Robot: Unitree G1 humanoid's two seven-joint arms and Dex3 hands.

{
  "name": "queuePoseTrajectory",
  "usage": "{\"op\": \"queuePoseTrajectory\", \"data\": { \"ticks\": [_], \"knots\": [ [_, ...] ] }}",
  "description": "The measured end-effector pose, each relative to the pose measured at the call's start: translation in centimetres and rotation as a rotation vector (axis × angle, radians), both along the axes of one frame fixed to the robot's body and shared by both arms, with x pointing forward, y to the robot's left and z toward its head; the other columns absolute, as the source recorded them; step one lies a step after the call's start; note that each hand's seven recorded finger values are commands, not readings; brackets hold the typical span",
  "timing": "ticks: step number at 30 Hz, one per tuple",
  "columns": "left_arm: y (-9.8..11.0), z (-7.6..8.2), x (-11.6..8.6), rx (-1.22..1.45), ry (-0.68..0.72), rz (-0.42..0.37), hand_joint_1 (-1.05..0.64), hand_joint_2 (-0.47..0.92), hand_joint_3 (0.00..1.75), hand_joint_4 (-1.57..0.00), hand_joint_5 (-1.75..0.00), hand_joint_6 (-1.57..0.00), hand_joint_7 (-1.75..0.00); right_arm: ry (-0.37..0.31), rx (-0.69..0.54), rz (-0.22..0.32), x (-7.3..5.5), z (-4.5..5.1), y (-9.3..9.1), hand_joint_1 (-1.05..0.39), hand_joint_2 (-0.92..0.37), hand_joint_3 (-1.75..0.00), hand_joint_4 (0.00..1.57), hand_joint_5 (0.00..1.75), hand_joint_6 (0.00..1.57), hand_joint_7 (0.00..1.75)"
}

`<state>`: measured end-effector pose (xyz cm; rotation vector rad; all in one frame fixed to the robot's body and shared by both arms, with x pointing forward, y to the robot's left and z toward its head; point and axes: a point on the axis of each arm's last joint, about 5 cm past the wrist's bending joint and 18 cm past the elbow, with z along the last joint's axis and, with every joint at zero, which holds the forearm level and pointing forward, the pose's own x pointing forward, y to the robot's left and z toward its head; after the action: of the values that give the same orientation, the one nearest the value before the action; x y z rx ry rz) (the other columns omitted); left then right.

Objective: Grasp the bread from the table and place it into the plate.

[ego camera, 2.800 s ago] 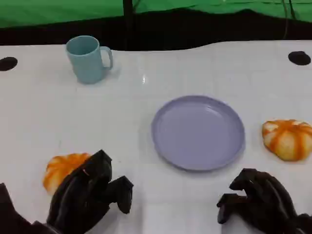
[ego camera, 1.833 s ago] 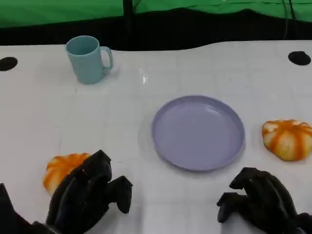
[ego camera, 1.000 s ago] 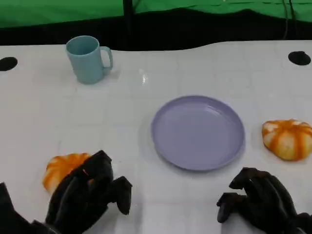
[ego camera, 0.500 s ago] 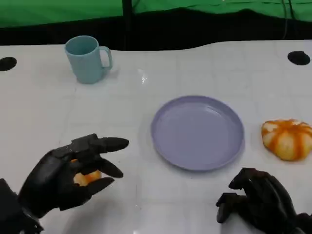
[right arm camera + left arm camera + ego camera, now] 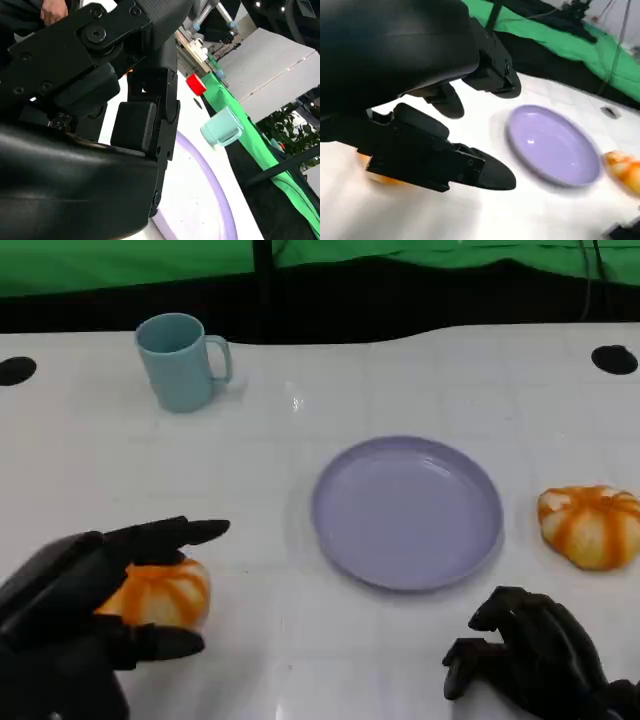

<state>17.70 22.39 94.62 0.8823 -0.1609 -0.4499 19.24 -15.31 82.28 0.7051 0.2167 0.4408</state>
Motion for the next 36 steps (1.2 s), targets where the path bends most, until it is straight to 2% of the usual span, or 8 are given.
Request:
{"op": "queuePoseTrajectory", "data": {
  "ticks": [7, 15, 20, 26, 32, 36],
  "knots": [
    [-0.8, 2.0, -0.3, 0.309, -0.036, 0.053, -0.74, 0.92, 0.11, -0.38, -0.16, -0.27, 0.0, -0.001, -0.001, -0.003, -0.1, 0.08, 0.0, -1.02, -0.71, 0.0, 1.57, 0.71, 1.57, 0.33],
    [-2.4, 2.3, -0.1, 0.575, -0.005, 0.107, -0.71, 0.91, 0.03, -0.37, -0.08, -0.24, 0.0, -0.001, -0.004, -0.004, -0.1, 0.22, -0.1, -1.03, -0.72, -0.01, 1.57, 0.72, 1.57, 0.35],
    [-3.0, 2.2, 0.2, 0.637, -0.016, 0.119, -0.7, 0.9, 0.01, -0.38, -0.06, -0.24, 0.0, -0.004, -0.006, -0.007, -0.1, 0.32, -0.1, -1.03, -0.72, 0.0, 1.57, 0.72, 1.57, 0.35],
    [-3.8, 0.6, 1.9, 0.719, 0.049, 0.108, -0.69, 0.87, 0.0, -0.38, -0.04, -0.24, 0.0, -0.001, -0.008, -0.007, -0.2, 0.29, -0.1, -1.03, -0.71, 0.0, 1.57, 0.72, 1.57, 0.35],
    [-4.6, -2.1, 3.7, 0.775, 0.133, 0.091, -0.72, 0.89, 0.01, -0.37, -0.02, -0.23, 0.0, 0.002, -0.007, -0.006, -0.2, 0.29, -0.1, -1.04, -0.72, 0.0, 1.57, 0.73, 1.57, 0.35],
    [-4.8, -3.1, 4.4, 0.802, 0.147, 0.084, -0.72, 0.9, 0.01, -0.36, -0.01, -0.24, 0.0, 0.002, -0.008, -0.005, -0.2, 0.29, -0.1, -1.03, -0.72, -0.01, 1.57, 0.73, 1.57, 0.35]
  ]
}}
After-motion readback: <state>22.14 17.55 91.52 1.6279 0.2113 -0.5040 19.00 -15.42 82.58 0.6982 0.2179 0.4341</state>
